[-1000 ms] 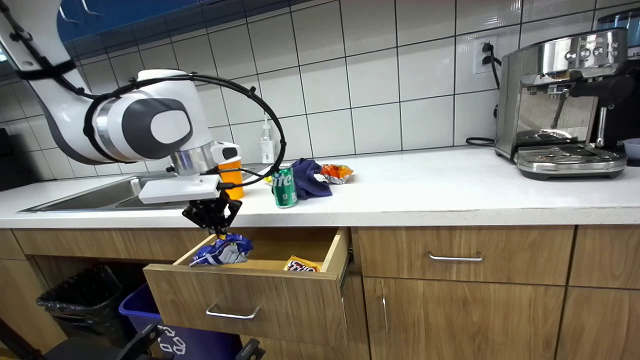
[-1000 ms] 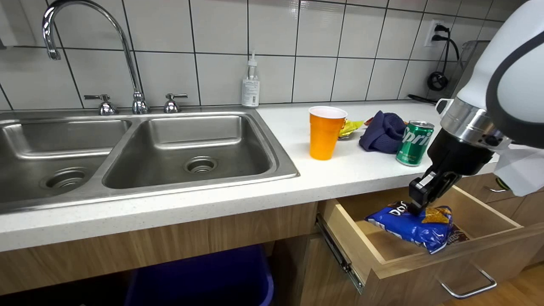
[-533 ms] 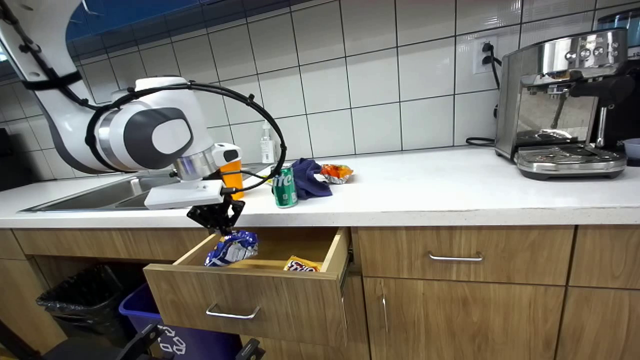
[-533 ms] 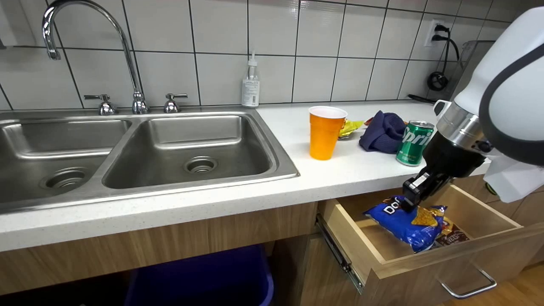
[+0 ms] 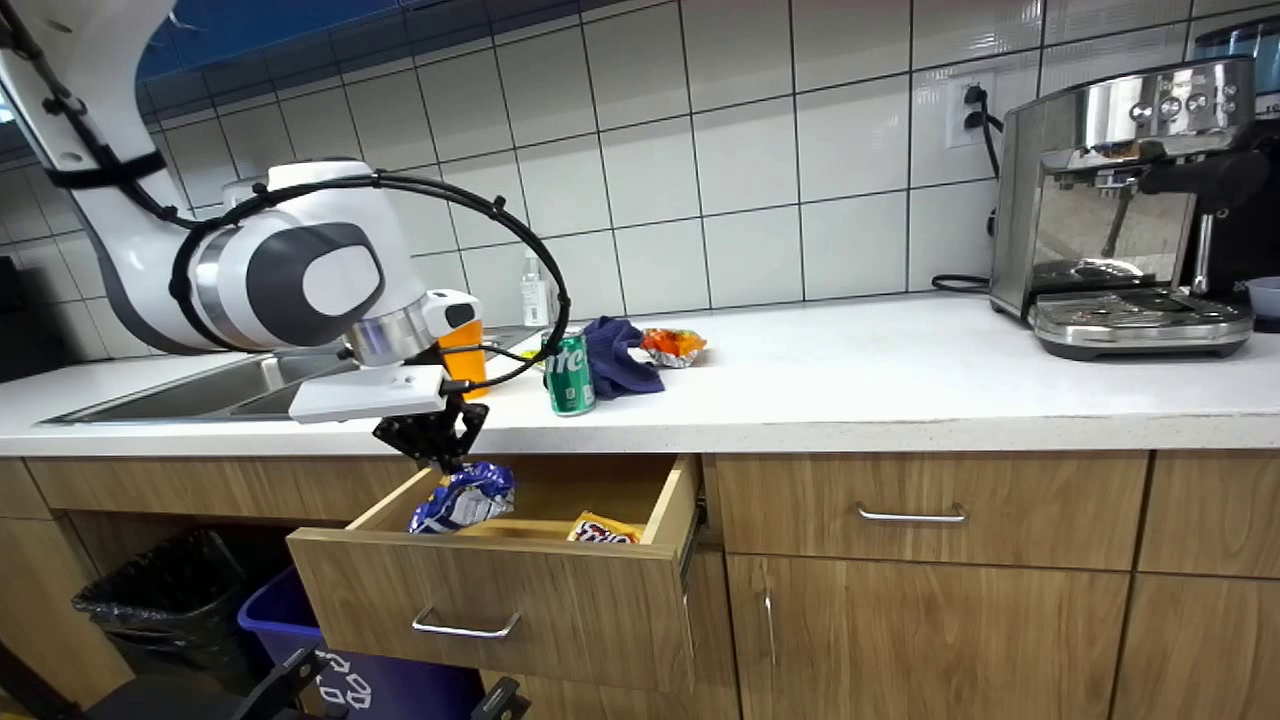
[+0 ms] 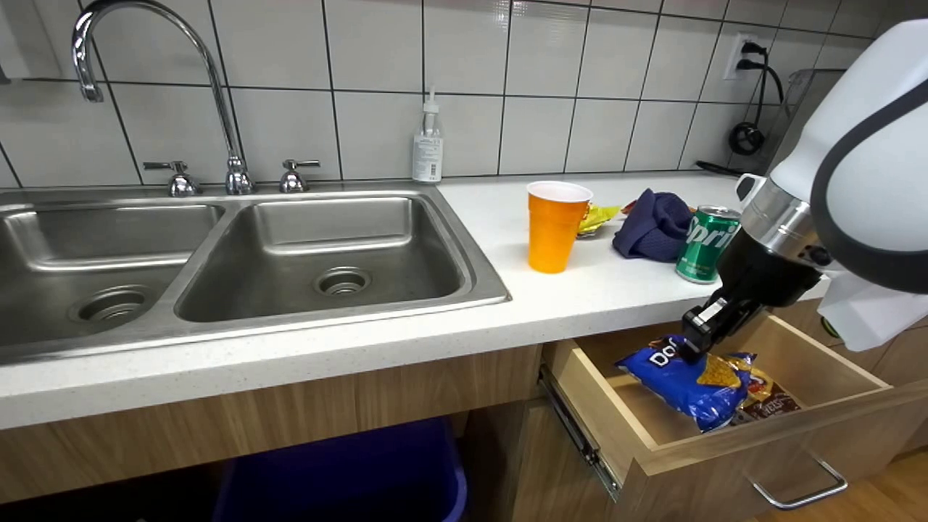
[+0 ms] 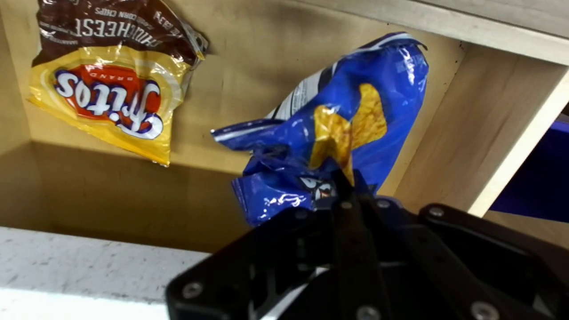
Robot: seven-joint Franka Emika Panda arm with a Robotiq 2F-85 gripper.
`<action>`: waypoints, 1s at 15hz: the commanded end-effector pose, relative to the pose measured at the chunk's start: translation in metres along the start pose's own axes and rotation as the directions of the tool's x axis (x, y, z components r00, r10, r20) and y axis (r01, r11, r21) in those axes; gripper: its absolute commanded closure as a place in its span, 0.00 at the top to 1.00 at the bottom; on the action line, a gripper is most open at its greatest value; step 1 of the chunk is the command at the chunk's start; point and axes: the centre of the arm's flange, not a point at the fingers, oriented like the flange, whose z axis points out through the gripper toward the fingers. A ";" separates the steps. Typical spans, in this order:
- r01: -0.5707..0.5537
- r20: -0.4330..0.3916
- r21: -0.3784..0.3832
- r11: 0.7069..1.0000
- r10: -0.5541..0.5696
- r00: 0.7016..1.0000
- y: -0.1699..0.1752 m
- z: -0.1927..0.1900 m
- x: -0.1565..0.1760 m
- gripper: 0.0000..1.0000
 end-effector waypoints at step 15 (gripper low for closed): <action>-0.014 -0.016 -0.003 1.000 0.014 1.000 0.016 0.022 0.008 0.00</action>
